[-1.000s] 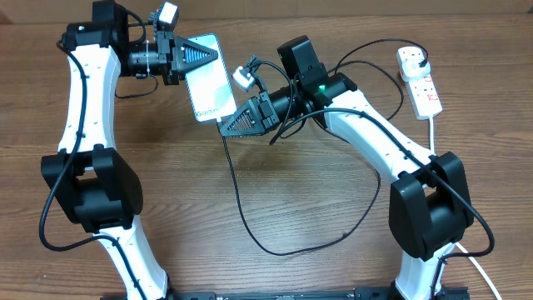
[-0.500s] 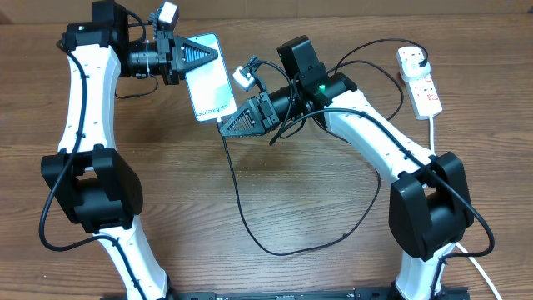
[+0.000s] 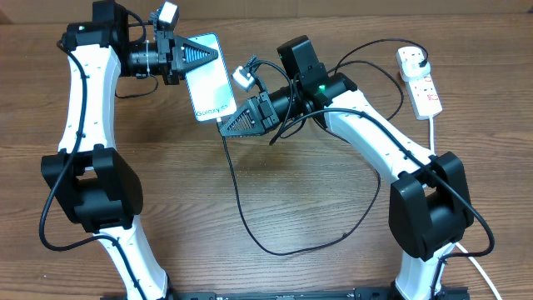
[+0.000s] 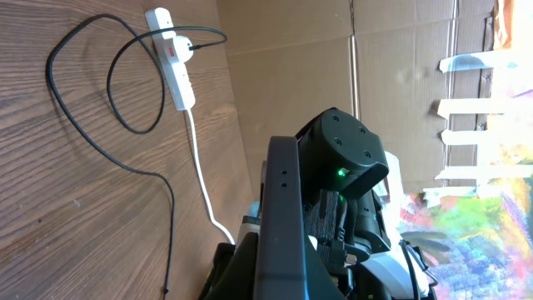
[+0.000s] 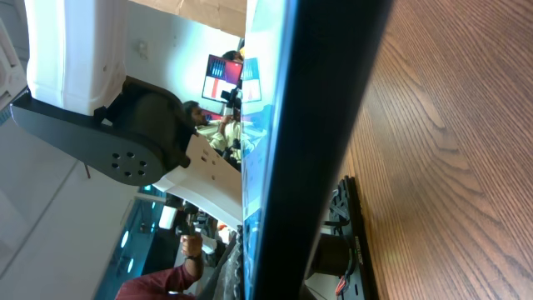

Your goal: Plug charger to phone and switch on socket

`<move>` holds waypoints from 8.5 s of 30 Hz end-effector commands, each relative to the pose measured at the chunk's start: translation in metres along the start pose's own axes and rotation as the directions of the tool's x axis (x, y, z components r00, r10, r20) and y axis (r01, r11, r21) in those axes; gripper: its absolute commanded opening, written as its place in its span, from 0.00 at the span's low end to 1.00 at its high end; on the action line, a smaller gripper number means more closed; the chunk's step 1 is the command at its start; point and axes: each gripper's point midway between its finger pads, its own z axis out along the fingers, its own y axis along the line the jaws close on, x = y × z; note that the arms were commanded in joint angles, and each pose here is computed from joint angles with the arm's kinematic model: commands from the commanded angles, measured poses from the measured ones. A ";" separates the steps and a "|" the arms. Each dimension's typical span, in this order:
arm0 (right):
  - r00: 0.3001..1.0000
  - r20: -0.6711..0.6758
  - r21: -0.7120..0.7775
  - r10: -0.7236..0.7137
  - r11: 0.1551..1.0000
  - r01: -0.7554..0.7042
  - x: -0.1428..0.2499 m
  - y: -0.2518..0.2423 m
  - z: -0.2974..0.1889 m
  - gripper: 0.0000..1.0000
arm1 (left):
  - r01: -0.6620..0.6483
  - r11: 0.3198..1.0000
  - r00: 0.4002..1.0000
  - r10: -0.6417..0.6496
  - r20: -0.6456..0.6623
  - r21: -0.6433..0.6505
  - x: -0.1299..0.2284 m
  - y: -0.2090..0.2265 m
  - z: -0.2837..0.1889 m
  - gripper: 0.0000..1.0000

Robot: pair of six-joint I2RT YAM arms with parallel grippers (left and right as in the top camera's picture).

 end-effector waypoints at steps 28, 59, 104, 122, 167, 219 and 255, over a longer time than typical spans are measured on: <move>1.000 0.005 0.013 -0.006 1.000 0.006 -0.002 -0.004 0.000 0.04 | -0.022 0.998 1.000 0.023 -0.016 0.061 0.002 -0.016 0.007 0.04; 0.998 0.064 0.053 0.015 0.998 -0.018 -0.021 -0.008 -0.010 0.04 | -0.022 0.999 0.998 0.024 -0.053 0.036 0.014 -0.014 0.019 0.04; 0.993 0.113 0.078 0.025 0.996 -0.034 -0.033 -0.011 -0.020 0.39 | -0.008 1.000 0.998 0.007 -0.055 -0.016 0.018 -0.004 0.014 0.04; 0.958 0.283 0.213 0.041 0.971 -0.105 -0.044 -0.047 -0.104 0.77 | -0.004 0.874 0.995 -0.043 -0.086 -0.485 0.028 0.079 -0.023 0.04; 0.953 0.246 0.661 0.179 0.687 -0.300 0.015 -0.131 -0.085 1.00 | 0.141 0.779 0.975 -0.216 -0.051 -0.611 0.049 0.259 -0.010 0.04; 0.952 0.246 0.661 0.180 0.687 -0.301 0.015 -0.131 -0.085 1.00 | 0.193 0.508 0.957 -0.287 0.046 -0.840 0.057 0.298 -0.052 0.35; 0.935 0.327 0.675 0.136 0.659 -0.332 0.004 -0.107 -0.126 1.00 | 0.218 0.341 0.976 -0.079 0.203 -0.914 -0.013 0.195 -0.124 0.50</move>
